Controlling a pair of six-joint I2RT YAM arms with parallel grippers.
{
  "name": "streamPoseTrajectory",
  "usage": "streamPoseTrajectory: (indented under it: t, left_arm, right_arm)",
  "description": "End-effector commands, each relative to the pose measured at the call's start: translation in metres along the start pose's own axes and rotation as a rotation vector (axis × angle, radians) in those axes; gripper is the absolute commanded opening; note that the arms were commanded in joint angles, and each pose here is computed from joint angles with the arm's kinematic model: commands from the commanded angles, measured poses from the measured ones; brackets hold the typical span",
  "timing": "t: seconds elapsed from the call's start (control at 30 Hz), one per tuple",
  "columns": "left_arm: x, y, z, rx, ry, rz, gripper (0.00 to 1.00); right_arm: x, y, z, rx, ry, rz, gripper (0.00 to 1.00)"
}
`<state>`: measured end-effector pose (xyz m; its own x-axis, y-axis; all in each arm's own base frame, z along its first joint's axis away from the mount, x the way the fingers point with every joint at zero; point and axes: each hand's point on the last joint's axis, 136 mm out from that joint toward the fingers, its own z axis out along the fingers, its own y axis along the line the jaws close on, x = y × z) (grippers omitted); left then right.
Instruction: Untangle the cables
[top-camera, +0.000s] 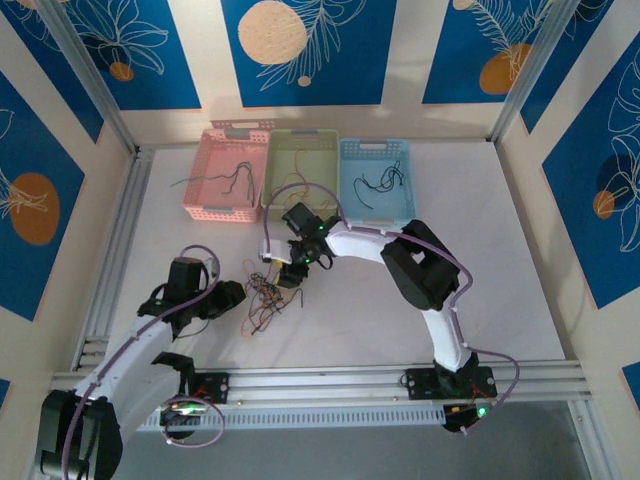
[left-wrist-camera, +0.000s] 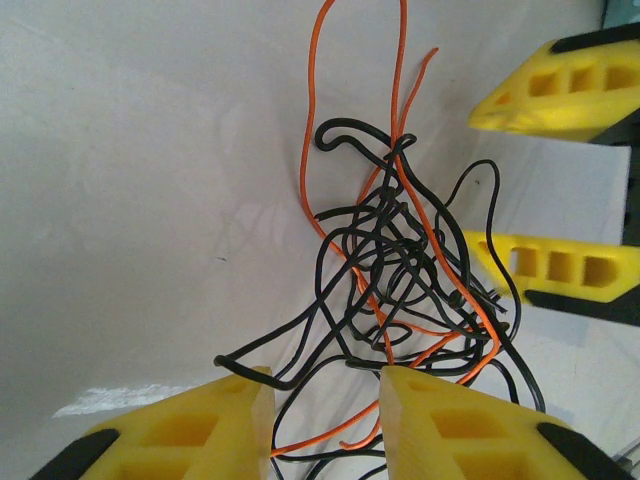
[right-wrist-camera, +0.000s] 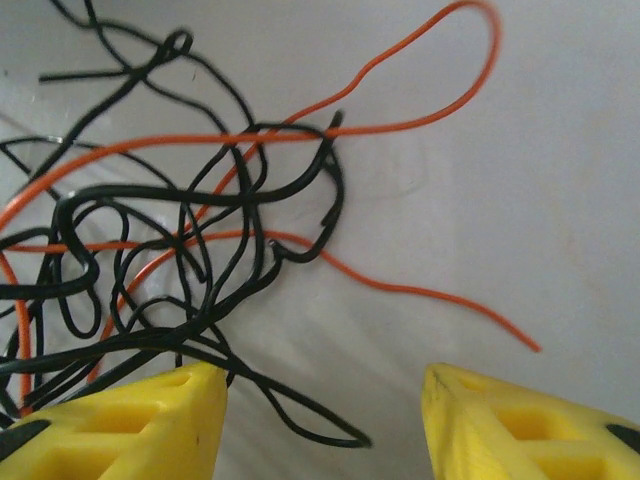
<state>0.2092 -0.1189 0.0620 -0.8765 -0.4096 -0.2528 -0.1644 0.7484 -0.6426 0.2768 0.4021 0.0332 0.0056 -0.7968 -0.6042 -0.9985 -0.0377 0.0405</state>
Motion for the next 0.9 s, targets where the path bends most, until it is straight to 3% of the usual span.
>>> streamPoseTrajectory:
  t: [0.0,0.1,0.27,0.33,0.57,0.87]
  left_arm:
    - [-0.001,-0.002,0.0,0.003,-0.005,0.025,0.34]
    - [-0.002,-0.002,0.001,0.002,-0.008,0.024,0.34]
    - [-0.004,-0.002,-0.002,0.0,-0.027,0.03,0.31]
    - [-0.005,-0.003,-0.003,0.002,-0.03,0.03,0.28]
    - [-0.01,-0.006,-0.009,-0.005,-0.059,0.035,0.0]
    - [-0.042,-0.031,-0.056,-0.02,-0.227,0.069,0.0]
  right_arm:
    - [-0.006,0.004,0.005,-0.025,-0.013,-0.039,0.53]
    - [-0.008,0.003,0.005,-0.019,-0.017,-0.038,0.43]
    - [-0.029,-0.001,-0.022,0.024,-0.108,-0.005,0.09]
    - [-0.031,0.0,-0.034,0.036,-0.143,0.008,0.0]
    - [-0.042,-0.009,-0.09,0.188,-0.288,0.114,0.0]
    - [-0.027,-0.022,-0.211,0.461,-0.564,0.415,0.0]
